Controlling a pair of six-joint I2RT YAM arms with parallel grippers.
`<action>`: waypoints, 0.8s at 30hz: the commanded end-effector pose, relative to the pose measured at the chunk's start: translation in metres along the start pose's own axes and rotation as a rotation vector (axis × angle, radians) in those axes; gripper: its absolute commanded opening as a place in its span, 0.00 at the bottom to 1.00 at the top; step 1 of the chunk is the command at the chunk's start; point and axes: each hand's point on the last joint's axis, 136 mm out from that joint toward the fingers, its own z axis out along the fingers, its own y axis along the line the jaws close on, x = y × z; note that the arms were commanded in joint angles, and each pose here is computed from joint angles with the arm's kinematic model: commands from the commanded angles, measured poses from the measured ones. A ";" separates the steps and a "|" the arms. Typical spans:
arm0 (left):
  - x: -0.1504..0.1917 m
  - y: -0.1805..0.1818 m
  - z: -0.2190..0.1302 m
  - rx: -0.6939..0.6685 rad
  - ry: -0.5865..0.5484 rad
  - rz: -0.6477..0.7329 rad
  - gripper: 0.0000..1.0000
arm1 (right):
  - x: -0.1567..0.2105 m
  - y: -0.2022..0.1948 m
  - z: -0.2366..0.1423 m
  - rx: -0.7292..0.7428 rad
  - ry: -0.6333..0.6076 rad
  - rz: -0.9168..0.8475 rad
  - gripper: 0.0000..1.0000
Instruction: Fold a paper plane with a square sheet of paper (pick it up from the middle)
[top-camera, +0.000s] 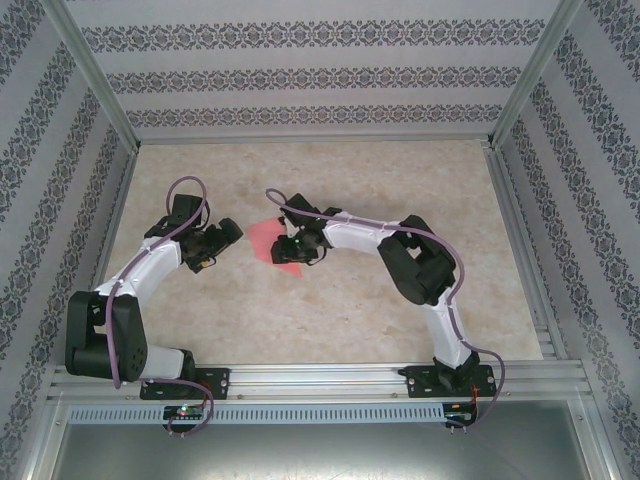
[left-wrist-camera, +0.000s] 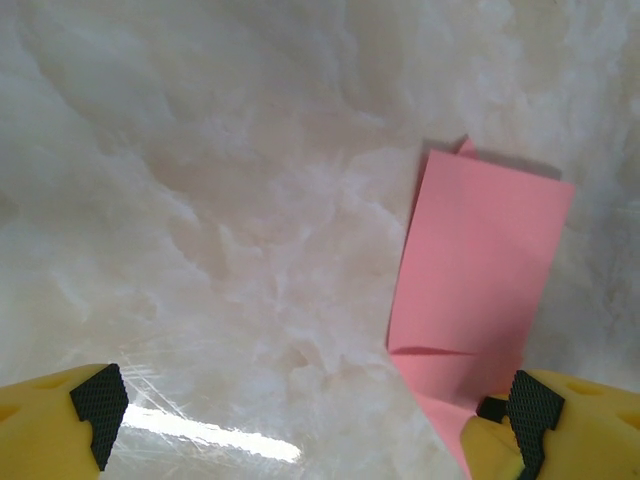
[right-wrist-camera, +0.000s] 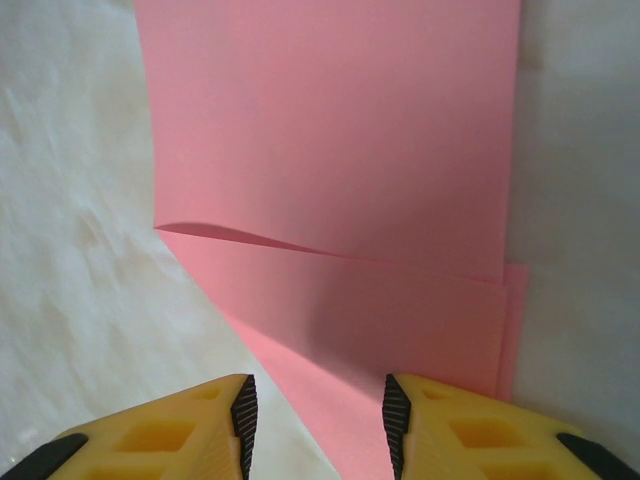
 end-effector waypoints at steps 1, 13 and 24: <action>0.000 -0.010 0.002 0.070 0.017 0.001 1.00 | 0.038 -0.028 -0.017 0.050 0.124 -0.093 0.43; 0.032 -0.031 0.017 0.164 0.140 0.006 1.00 | -0.006 -0.001 -0.063 -0.077 -0.190 0.101 0.50; 0.053 -0.051 0.028 0.215 0.210 0.003 1.00 | -0.011 -0.019 -0.043 -0.063 -0.158 0.189 0.48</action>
